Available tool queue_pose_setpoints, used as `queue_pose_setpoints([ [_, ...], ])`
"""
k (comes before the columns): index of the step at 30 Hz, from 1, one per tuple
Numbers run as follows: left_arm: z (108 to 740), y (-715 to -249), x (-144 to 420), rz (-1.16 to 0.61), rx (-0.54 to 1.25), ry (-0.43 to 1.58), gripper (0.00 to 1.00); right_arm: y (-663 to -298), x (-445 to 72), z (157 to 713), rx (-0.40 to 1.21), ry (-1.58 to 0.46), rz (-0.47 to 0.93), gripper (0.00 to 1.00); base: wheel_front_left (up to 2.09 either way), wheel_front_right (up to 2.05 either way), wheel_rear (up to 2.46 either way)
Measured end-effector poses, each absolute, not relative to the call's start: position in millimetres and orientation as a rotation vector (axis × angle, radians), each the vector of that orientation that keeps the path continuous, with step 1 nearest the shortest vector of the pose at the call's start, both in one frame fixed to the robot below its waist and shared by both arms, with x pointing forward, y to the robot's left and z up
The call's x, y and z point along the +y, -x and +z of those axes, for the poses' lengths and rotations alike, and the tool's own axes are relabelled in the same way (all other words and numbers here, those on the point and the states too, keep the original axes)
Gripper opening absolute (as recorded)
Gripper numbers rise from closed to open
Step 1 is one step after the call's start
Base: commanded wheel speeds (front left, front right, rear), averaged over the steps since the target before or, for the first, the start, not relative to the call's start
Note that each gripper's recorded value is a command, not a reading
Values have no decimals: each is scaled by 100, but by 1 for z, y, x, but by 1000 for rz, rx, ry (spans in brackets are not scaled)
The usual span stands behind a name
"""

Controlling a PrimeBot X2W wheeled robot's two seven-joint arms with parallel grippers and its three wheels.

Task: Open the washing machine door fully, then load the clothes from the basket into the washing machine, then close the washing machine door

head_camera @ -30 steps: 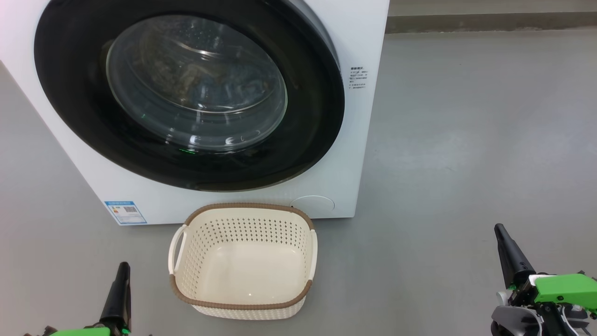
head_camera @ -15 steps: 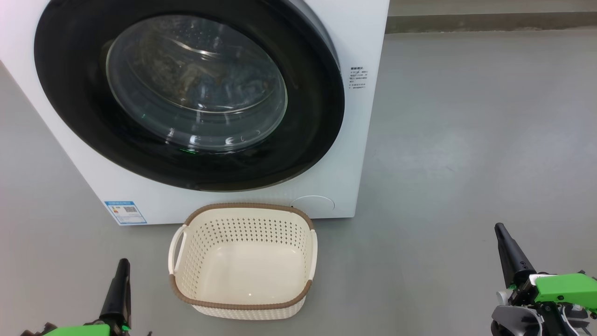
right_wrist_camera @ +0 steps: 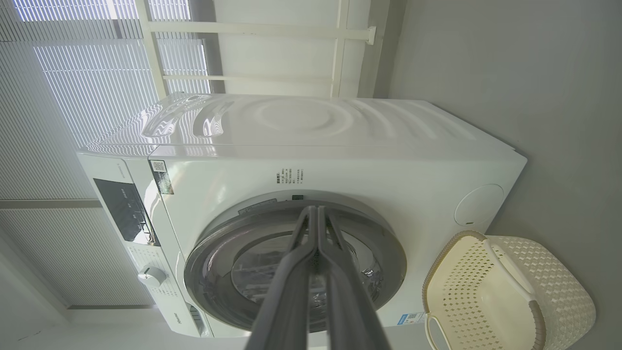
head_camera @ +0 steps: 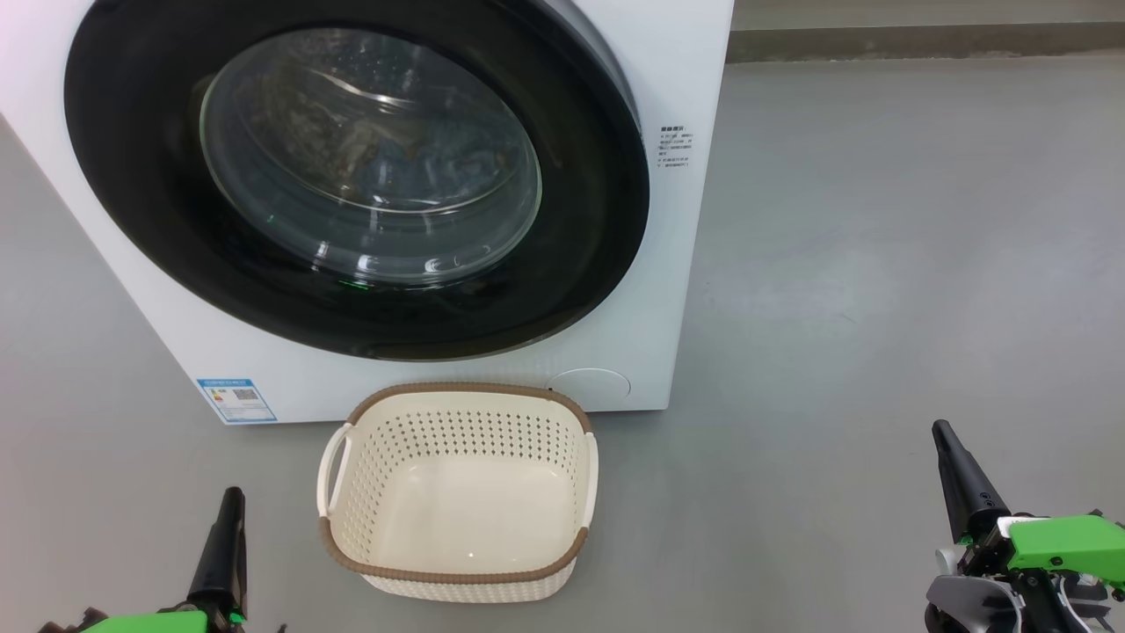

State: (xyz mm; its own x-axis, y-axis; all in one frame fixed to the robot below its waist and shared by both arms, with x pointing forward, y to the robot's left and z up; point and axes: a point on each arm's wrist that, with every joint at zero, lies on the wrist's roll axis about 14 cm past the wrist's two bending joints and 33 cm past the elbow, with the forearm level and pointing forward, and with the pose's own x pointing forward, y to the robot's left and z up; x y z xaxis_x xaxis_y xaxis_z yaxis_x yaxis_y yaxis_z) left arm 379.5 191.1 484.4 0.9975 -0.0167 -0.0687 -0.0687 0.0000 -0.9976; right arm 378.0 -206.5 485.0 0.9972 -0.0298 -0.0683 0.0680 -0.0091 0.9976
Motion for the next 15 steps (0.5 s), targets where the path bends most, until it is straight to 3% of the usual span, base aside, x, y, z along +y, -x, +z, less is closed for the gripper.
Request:
queue_pose_setpoints([
  [15, 484, -380, 191, 41, 67, 1571, 0, -378, -207, 485, 29, -1580, -78, 0, 0, 0, 0],
])
